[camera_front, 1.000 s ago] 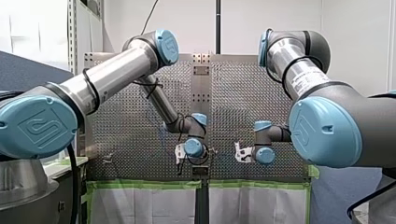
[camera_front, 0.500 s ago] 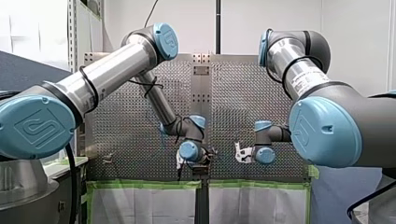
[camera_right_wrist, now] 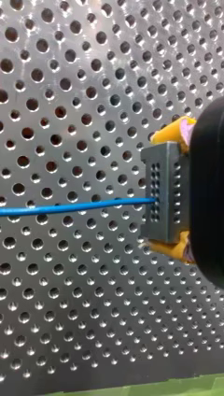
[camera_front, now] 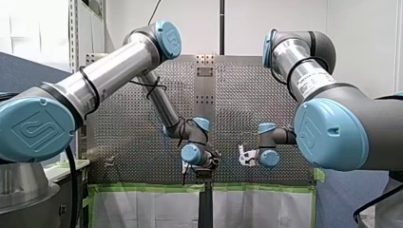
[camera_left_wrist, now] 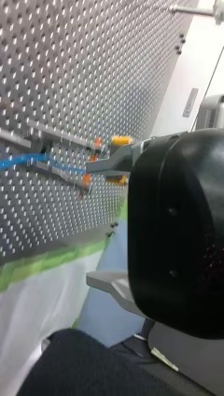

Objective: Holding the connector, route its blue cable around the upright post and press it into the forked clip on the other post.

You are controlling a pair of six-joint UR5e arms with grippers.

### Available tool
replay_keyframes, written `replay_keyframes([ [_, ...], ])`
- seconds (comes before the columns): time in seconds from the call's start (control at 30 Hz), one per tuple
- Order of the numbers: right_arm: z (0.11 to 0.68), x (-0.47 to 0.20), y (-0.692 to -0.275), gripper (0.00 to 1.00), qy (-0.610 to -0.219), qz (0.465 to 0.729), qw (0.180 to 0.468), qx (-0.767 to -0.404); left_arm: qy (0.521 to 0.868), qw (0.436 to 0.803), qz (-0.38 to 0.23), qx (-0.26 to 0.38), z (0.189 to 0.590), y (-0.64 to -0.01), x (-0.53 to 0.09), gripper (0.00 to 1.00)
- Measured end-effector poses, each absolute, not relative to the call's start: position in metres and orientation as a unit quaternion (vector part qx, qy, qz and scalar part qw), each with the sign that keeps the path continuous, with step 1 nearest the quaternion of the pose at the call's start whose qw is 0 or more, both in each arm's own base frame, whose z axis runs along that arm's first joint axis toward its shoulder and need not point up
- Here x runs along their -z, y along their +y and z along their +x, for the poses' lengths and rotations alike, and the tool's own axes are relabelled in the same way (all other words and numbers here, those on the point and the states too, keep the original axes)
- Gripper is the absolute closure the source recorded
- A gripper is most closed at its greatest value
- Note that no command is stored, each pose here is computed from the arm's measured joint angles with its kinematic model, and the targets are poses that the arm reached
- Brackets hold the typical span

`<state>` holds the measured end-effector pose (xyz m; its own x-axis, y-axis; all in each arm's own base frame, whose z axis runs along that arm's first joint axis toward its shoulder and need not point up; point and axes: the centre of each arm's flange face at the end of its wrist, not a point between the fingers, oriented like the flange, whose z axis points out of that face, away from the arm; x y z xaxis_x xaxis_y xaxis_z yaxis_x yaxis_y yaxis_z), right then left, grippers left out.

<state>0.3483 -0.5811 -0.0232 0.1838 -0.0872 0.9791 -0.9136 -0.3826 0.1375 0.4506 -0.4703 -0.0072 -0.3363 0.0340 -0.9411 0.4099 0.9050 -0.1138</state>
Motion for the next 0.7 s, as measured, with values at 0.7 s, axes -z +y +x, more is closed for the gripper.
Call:
replay_keyframes([
  [0.7, 0.347, 0.023, -0.582, 0.64, -0.385, 0.653, 0.402, -0.513, 0.794, 0.57, 0.123, 0.17, 0.443, -0.468, -0.021, 0.02],
])
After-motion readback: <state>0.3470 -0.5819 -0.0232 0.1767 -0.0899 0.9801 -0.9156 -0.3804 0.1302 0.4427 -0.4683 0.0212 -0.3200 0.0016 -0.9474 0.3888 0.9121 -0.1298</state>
